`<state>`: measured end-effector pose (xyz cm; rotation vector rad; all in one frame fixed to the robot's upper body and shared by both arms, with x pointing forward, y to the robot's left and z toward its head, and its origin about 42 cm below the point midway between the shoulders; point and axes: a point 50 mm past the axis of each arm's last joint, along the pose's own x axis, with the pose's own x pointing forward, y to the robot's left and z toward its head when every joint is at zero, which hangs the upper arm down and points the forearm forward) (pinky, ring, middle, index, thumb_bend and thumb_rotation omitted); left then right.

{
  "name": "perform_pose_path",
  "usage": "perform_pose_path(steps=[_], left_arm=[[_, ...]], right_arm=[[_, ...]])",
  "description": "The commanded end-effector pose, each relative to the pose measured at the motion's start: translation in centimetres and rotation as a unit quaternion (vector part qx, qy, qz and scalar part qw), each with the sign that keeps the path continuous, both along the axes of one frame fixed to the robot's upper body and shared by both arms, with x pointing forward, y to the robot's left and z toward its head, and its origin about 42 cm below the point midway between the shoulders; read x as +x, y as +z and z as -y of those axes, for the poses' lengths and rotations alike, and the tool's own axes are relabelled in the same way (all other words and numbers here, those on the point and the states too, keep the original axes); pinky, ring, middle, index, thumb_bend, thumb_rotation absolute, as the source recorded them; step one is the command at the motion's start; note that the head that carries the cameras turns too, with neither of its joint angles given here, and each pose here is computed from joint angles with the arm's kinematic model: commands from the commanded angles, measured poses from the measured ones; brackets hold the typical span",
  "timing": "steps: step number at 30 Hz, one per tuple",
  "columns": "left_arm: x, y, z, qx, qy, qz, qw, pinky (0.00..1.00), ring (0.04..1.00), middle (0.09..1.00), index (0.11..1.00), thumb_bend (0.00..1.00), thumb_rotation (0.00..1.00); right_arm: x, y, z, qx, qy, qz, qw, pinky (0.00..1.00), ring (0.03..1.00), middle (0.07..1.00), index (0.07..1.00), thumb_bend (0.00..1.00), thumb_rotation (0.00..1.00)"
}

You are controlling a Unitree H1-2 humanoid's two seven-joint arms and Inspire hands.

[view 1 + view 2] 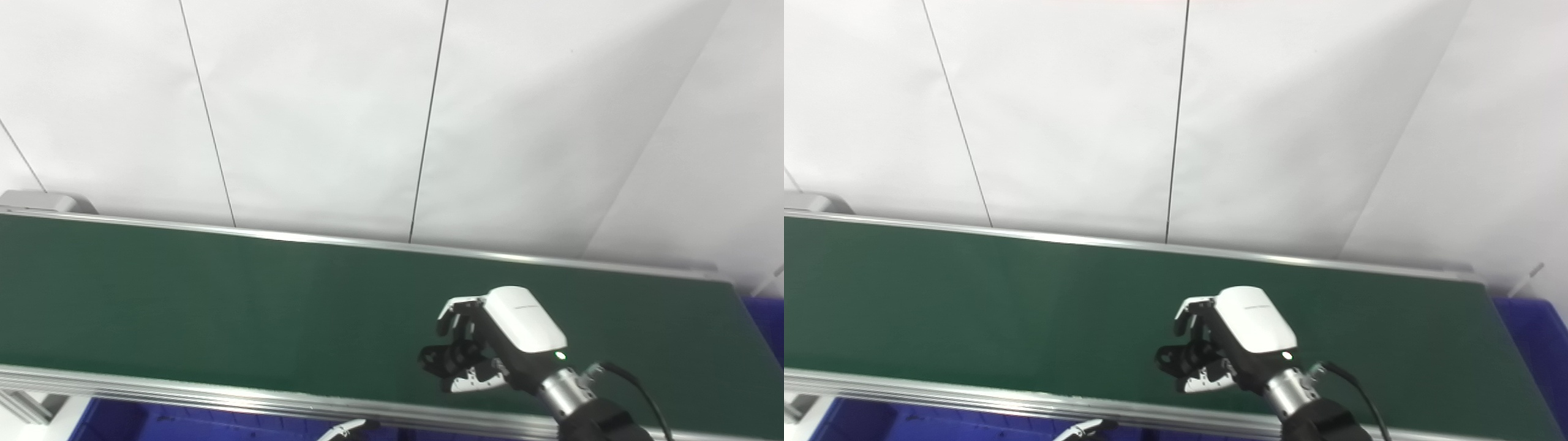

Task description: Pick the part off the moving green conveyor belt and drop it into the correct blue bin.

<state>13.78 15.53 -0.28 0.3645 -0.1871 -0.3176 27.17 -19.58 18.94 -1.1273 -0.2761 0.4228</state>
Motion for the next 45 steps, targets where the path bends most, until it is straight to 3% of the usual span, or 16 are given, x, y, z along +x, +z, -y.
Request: perform_pose_path(steps=[1, 6, 10, 13, 23, 25, 29, 30, 31, 33, 35, 36, 37, 39, 41, 45], left_arm=[[0.2, 0.9, -0.2, -0.02, 0.0, 0.021, 1.0, 0.61, 0.741, 0.818, 0.789, 0.78, 0.16], [0.0, 1.4, -0.7, -0.025, 0.002, 0.018, 1.0, 0.64, 0.76, 0.829, 0.801, 0.76, 0.19], [0.0, 2.2, -1.2, -0.032, 0.003, 0.018, 0.999, 0.65, 0.768, 0.831, 0.802, 0.75, 0.2], [0.2, 2.8, -1.7, -0.037, 0.004, 0.02, 0.999, 0.65, 0.766, 0.826, 0.798, 0.74, 0.18], [0.4, 4.4, -2.8, -0.048, 0.002, 0.02, 0.999, 0.66, 0.769, 0.819, 0.793, 0.74, 0.15], [0.4, 4.6, -2.9, -0.05, 0.005, 0.02, 0.999, 0.66, 0.763, 0.814, 0.789, 0.74, 0.16], [0.4, 4.8, -2.9, -0.05, 0.006, 0.019, 0.999, 0.65, 0.76, 0.813, 0.789, 0.74, 0.17], [0.4, 4.8, -2.9, -0.051, 0.006, 0.018, 0.999, 0.65, 0.759, 0.814, 0.788, 0.74, 0.16], [0.4, 4.9, -2.9, -0.053, 0.006, 0.016, 0.998, 0.65, 0.759, 0.814, 0.788, 0.74, 0.16], [0.4, 4.9, -2.9, -0.056, 0.006, 0.014, 0.998, 0.64, 0.757, 0.814, 0.786, 0.74, 0.15], [0.4, 4.9, -2.8, -0.056, 0.006, 0.013, 0.998, 0.64, 0.754, 0.814, 0.784, 0.73, 0.15], [0.4, 5.0, -2.8, -0.055, 0.006, 0.012, 0.998, 0.64, 0.754, 0.814, 0.784, 0.73, 0.15], [0.4, 5.0, -2.8, -0.054, 0.005, 0.012, 0.998, 0.64, 0.756, 0.814, 0.785, 0.74, 0.16], [0.4, 4.9, -2.9, -0.052, 0.005, 0.011, 0.999, 0.65, 0.759, 0.815, 0.786, 0.74, 0.17], [0.4, 4.8, -3.0, -0.051, 0.004, 0.008, 0.999, 0.65, 0.761, 0.816, 0.788, 0.74, 0.17], [0.3, 4.8, -3.4, -0.051, 0.002, -0.001, 0.999, 0.66, 0.764, 0.819, 0.791, 0.74, 0.14]], right_arm=[[-1.1, 1.2, 0.4, 0.016, 0.005, 0.019, 1.0, 0.2, 0.292, 0.428, 0.507, 0.52, 0.0], [-4.5, -0.1, 1.3, 0.026, 0.002, -0.025, 0.999, 0.24, 0.342, 0.426, 0.52, 0.52, 0.0], [-7.6, -2.8, 1.5, 0.024, -0.006, -0.083, 0.996, 0.22, 0.299, 0.4, 0.515, 0.52, 0.0], [-9.2, -4.6, 1.6, 0.01, -0.016, -0.112, 0.993, 0.2, 0.263, 0.465, 0.489, 0.53, 0.0], [-10.5, -9.8, 1.8, -0.035, -0.052, -0.184, 0.981, 0.25, 0.324, 0.477, 0.487, 0.53, 0.0], [-10.6, -10.8, 1.7, -0.046, -0.06, -0.203, 0.976, 0.28, 0.353, 0.427, 0.524, 0.52, 0.0], [-10.3, -11.6, 1.3, -0.069, -0.064, -0.233, 0.968, 0.29, 0.389, 0.481, 0.493, 0.52, 0.0], [-10.2, -11.6, 1.2, -0.072, -0.064, -0.24, 0.966, 0.3, 0.409, 0.485, 0.616, 0.54, 0.0], [-10.2, -11.7, 1.1, -0.073, -0.063, -0.245, 0.965, 0.3, 0.413, 0.485, 0.642, 0.54, 0.0], [-10.1, -11.7, 1.2, -0.073, -0.065, -0.251, 0.963, 0.48, 0.637, 0.734, 0.764, 0.63, 0.1], [-10.0, -11.7, 1.2, -0.074, -0.068, -0.257, 0.961, 0.67, 0.81, 0.858, 0.828, 0.66, 0.19], [-10.1, -11.5, 1.2, -0.07, -0.067, -0.256, 0.962, 0.67, 0.81, 0.858, 0.828, 0.66, 0.19], [-10.2, -11.2, 1.3, -0.062, -0.068, -0.253, 0.963, 0.75, 0.857, 0.88, 0.843, 0.66, 0.18], [-10.4, -10.8, 1.3, -0.051, -0.072, -0.248, 0.965, 0.82, 0.907, 0.913, 0.868, 0.66, 0.18], [-10.8, -10.2, 1.2, -0.031, -0.082, -0.233, 0.968, 0.81, 0.927, 0.935, 0.886, 0.69, 0.22], [-12.0, -8.7, 0.8, 0.004, -0.096, -0.216, 0.971, 0.9, 0.977, 0.96, 0.902, 0.71, 0.33]])
